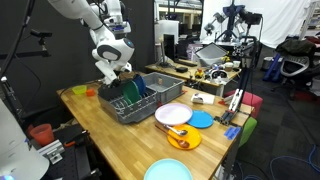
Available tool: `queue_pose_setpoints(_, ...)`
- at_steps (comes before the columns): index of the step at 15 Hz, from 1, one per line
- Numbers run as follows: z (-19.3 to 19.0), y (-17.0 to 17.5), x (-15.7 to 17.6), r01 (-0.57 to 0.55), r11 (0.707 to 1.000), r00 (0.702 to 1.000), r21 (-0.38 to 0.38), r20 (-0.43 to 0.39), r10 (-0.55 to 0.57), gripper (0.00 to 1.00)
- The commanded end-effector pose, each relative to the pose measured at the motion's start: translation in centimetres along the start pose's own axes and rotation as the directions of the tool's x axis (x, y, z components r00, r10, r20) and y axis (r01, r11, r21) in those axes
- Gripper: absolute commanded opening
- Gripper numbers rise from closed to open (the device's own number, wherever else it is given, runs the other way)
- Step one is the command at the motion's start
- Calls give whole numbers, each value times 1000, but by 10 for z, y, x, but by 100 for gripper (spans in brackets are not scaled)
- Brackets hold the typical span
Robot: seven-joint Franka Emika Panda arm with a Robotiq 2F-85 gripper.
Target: Remove the spoon from dish rack and put it on the blue plate
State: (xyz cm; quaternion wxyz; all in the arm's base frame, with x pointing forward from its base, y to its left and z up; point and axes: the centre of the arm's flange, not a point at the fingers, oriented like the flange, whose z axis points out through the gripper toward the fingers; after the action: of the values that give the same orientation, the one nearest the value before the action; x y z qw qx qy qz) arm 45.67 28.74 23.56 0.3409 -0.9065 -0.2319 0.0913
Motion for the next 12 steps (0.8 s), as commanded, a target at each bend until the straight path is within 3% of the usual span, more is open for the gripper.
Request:
queue_pose_setpoints(1, 25, 9, 16, 11, 1000, 1000, 22, -28, -11, 100)
queue_pose_setpoints(12, 78, 2, 28, 50, 996, 998, 72, 34, -53, 100)
